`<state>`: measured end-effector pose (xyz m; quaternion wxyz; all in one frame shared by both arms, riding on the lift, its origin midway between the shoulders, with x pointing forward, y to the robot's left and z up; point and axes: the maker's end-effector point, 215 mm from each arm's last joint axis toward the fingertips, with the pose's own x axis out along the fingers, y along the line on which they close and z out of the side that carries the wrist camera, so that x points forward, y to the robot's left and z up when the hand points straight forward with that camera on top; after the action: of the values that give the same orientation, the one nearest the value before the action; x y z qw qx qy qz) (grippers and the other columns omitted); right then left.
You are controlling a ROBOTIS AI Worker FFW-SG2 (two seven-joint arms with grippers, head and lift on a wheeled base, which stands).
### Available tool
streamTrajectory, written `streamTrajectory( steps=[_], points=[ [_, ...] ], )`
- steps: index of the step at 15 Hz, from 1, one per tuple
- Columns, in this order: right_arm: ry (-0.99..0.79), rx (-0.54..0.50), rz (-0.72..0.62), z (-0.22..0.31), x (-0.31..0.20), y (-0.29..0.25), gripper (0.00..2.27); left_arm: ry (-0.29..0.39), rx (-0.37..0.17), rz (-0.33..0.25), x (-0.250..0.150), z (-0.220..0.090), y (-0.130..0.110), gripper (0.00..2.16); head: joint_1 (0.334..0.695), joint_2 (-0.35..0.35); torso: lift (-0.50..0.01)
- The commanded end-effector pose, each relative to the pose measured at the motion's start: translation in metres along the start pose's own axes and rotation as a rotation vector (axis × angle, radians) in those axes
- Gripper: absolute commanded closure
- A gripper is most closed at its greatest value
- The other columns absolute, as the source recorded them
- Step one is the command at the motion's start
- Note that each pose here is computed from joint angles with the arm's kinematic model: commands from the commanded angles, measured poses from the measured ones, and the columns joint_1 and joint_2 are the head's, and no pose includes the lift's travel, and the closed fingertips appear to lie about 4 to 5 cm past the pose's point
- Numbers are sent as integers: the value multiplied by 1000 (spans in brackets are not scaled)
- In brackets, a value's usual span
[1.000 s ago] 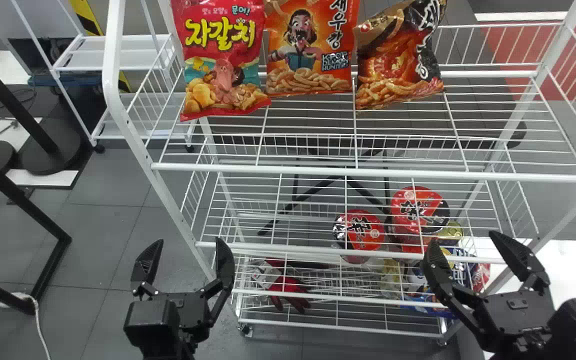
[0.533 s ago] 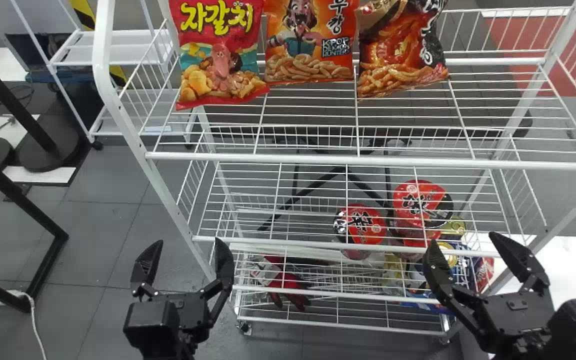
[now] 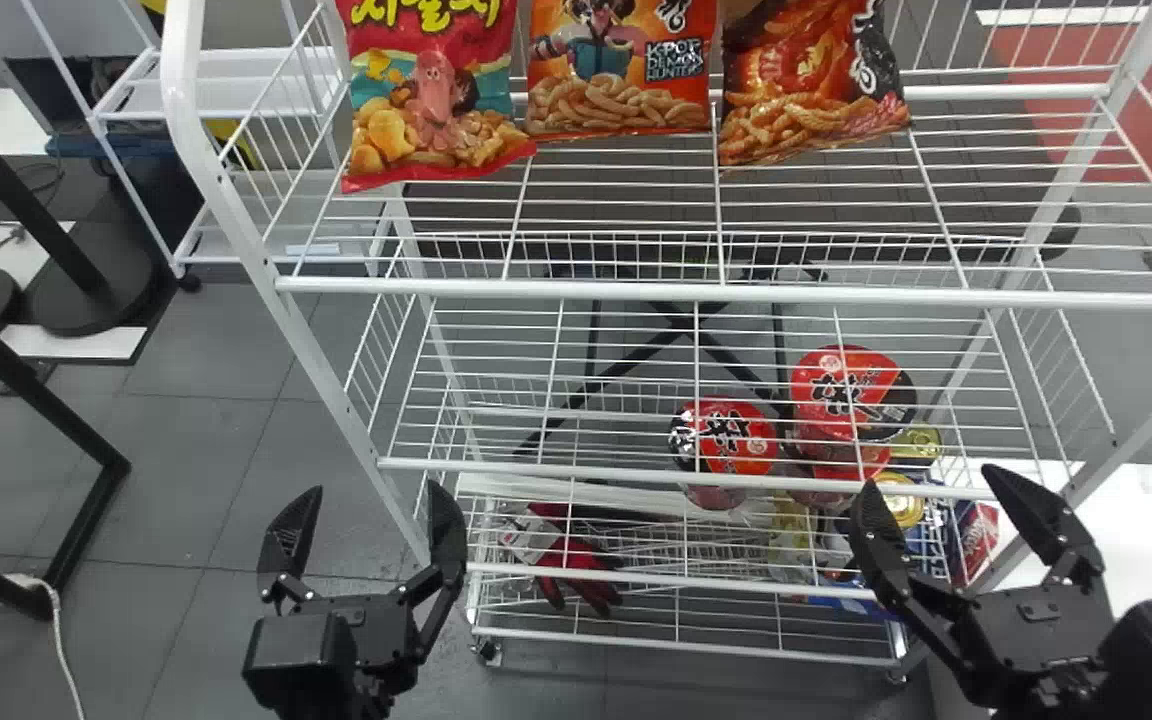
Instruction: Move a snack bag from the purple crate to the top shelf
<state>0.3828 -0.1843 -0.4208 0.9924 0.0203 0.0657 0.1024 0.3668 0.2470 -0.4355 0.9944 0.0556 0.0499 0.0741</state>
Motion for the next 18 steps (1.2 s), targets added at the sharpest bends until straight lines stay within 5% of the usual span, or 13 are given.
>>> streamTrajectory(
  steps=[1, 18],
  points=[
    [-2, -1, 2, 0, 0, 1, 124, 1, 1, 0, -1, 0, 0, 130, 695, 96, -202],
    [-6, 0, 2, 3, -5, 4, 120, -5, 2, -6, -5, 4, -1, 130, 695, 100, -270]
  ],
)
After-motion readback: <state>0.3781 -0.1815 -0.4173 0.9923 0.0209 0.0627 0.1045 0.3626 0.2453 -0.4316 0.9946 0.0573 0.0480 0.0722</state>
